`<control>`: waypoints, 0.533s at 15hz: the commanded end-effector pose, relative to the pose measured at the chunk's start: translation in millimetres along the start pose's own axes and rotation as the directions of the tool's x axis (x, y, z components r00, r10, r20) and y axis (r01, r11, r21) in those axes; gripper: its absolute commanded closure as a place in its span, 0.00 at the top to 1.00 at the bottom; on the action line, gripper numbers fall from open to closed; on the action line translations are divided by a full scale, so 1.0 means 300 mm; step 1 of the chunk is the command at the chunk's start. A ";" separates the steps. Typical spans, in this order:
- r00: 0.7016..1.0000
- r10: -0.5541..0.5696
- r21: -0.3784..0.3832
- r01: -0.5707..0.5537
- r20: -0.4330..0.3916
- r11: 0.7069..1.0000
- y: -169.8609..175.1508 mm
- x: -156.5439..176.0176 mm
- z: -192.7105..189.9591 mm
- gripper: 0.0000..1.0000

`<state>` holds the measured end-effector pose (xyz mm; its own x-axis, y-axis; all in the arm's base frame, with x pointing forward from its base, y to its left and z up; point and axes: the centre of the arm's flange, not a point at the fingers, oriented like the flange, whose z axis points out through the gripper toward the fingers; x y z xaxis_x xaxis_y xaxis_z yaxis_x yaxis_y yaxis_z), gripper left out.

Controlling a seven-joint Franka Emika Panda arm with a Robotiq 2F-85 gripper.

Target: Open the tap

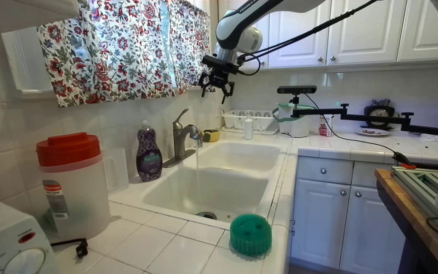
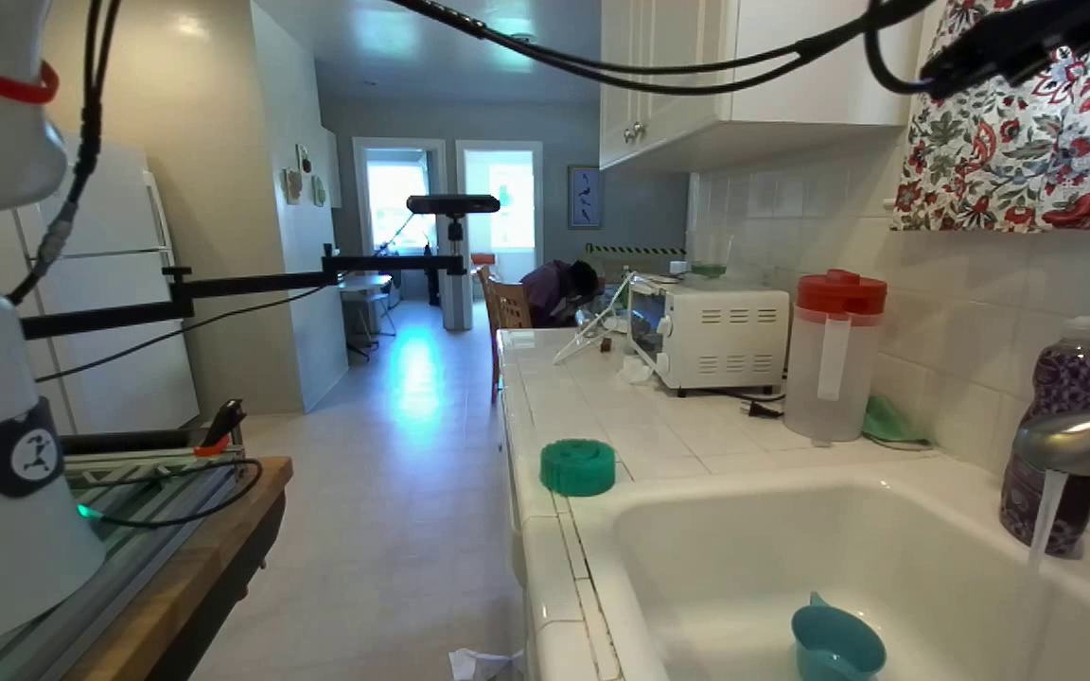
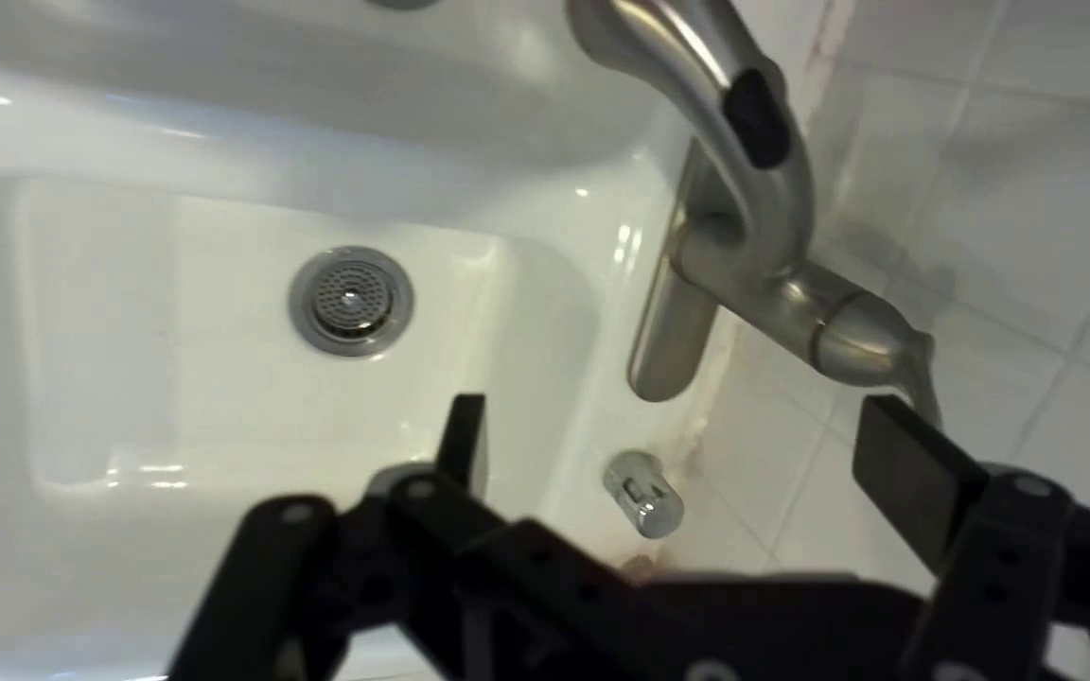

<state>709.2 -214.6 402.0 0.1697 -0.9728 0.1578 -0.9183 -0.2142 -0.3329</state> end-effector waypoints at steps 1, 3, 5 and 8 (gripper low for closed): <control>0.989 -0.135 -0.142 0.142 0.059 0.980 0.189 -0.043 -0.080 1.00; 0.973 -0.211 -0.218 0.225 0.089 0.950 0.230 -0.011 -0.085 1.00; 0.951 -0.286 -0.276 0.308 0.118 0.910 0.256 0.023 -0.089 1.00; 0.899 -0.407 -0.310 0.437 0.160 0.844 0.274 0.059 -0.092 1.00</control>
<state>633.0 -243.0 400.1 0.4629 -0.8767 0.1311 -0.8854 -0.4644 0.0211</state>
